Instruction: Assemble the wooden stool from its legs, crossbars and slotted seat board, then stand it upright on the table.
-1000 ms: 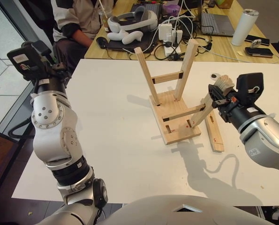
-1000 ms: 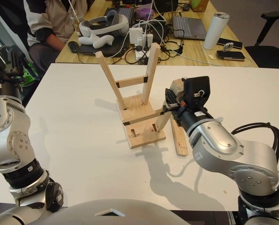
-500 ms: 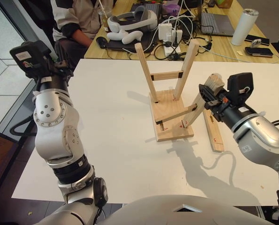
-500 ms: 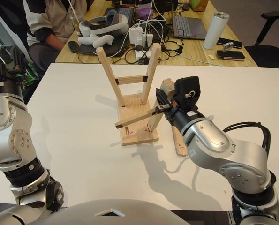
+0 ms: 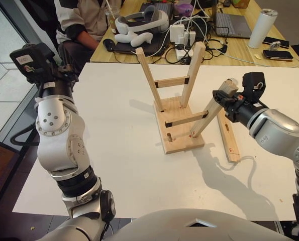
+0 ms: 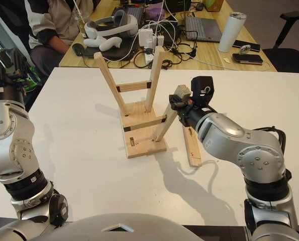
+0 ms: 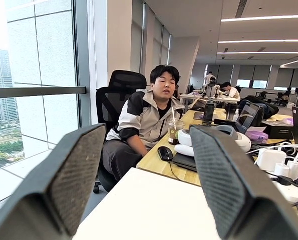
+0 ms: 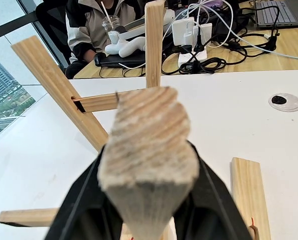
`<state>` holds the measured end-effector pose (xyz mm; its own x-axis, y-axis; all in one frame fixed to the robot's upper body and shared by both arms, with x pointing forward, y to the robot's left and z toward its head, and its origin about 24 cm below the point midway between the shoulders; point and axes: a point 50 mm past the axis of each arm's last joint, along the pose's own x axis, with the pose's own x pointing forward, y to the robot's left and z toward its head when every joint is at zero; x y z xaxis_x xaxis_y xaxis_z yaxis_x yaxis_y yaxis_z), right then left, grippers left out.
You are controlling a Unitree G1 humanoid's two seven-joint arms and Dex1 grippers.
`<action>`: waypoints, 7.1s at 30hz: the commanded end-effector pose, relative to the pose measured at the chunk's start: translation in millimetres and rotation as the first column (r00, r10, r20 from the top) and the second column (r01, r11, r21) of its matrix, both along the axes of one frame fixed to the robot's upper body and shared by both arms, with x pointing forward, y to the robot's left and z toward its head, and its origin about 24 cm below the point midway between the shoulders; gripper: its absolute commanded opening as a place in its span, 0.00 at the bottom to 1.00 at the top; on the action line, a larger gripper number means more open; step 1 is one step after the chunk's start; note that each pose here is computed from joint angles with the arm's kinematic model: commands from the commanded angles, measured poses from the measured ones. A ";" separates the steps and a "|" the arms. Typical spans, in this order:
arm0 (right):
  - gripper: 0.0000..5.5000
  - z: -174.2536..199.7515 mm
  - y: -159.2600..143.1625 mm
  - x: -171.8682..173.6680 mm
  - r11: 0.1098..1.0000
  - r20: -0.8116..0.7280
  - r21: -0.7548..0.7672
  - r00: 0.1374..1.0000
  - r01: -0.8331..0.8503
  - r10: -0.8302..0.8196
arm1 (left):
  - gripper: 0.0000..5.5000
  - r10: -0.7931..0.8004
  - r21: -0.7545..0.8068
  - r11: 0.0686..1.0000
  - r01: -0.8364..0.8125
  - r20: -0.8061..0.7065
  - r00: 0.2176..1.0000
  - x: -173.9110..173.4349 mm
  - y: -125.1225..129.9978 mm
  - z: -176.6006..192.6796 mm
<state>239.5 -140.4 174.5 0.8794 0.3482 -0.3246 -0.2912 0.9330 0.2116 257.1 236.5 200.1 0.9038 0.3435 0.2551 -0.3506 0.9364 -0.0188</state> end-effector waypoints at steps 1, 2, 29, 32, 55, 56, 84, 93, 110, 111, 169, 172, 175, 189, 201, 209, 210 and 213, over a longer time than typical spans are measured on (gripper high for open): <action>0.18 -8.5 9.5 -1.4 0.975 0.049 -0.209 0.995 -0.074 0.086 | 0.56 0.014 0.007 1.000 -0.014 -0.002 1.000 -0.2 2.0 1.3; 0.18 -10.3 12.7 -1.4 0.972 0.066 -0.223 0.993 -0.079 0.096 | 0.56 0.012 0.007 1.000 -0.012 -0.003 1.000 0.5 1.5 1.3; 0.18 -24.8 36.7 26.5 0.980 0.047 0.143 0.988 0.139 -0.147 | 0.56 -0.035 0.020 0.999 0.035 -0.016 0.999 10.0 -4.6 1.2; 0.18 -19.5 38.8 27.7 0.989 0.096 0.102 0.988 0.111 -0.120 | 0.56 -0.033 0.018 0.999 0.033 -0.018 0.999 9.6 -4.2 0.7; 0.55 86.8 29.0 15.6 0.990 0.689 0.088 0.711 0.111 -0.141 | 0.56 -0.022 0.017 1.000 0.022 -0.011 1.000 6.3 -4.4 1.6; 0.55 85.0 14.2 16.0 0.975 0.673 0.088 0.710 0.203 -0.209 | 0.56 -0.021 0.020 1.000 0.021 -0.009 1.000 5.9 -4.2 2.0; 0.76 -101.3 -50.5 -42.2 0.944 -0.403 -0.261 0.866 0.201 -0.296 | 0.56 -0.108 -0.164 0.984 0.074 -0.210 0.972 -38.0 -47.2 -53.7; 0.76 -111.4 -52.1 -27.7 0.952 -0.472 -0.244 0.835 0.184 -0.282 | 0.56 -0.100 -0.158 0.985 0.069 -0.198 0.975 -35.0 -45.4 -49.9; 0.37 -116.3 -47.7 -26.7 0.965 -0.525 -0.176 0.810 0.196 -0.260 | 0.56 -0.081 -0.157 0.986 0.053 -0.179 0.980 -33.1 -44.2 -44.8; 0.37 -116.3 -47.4 -26.6 0.965 -0.525 -0.172 0.810 0.200 -0.262 | 0.56 -0.080 -0.157 0.986 0.052 -0.178 0.981 -32.9 -43.9 -44.5; 0.37 27.8 57.7 -18.3 0.834 0.559 -0.154 0.649 -0.530 0.516 | 0.56 -0.913 -0.532 0.242 0.812 0.158 0.376 22.9 -78.8 70.7; 0.37 21.2 51.9 -21.1 0.811 0.542 -0.219 0.624 -0.542 0.563 | 0.56 -0.922 -0.566 0.229 0.792 0.134 0.362 23.0 -87.7 65.8; 0.37 18.9 50.2 -22.0 0.793 0.542 -0.267 0.595 -0.548 0.593 | 0.53 -0.929 -0.593 0.199 0.780 0.138 0.343 19.1 -95.0 62.9; 0.37 9.9 33.2 -19.2 0.746 0.511 -0.409 0.545 -0.526 0.665 | 0.33 -0.916 -0.625 0.155 0.765 0.199 0.349 8.6 -84.1 71.9; 0.37 2.1 63.7 -17.9 0.770 0.535 -0.364 0.559 -0.524 0.633 | 0.30 -0.909 -0.552 0.153 0.820 0.246 0.335 6.1 -98.0 83.0; 0.37 4.5 76.1 -14.7 0.765 0.534 -0.373 0.553 -0.524 0.639 | 0.28 -0.890 -0.545 0.177 0.820 0.267 0.370 7.7 -92.7 82.8; 0.37 4.2 77.7 -14.7 0.766 0.534 -0.370 0.554 -0.526 0.639 | 0.28 -0.885 -0.547 0.188 0.816 0.266 0.382 9.2 -91.4 82.3; 0.37 2.4 83.6 -14.6 0.769 0.535 -0.357 0.559 -0.531 0.634 | 0.28 -0.871 -0.544 0.191 0.817 0.290 0.396 12.0 -90.4 84.2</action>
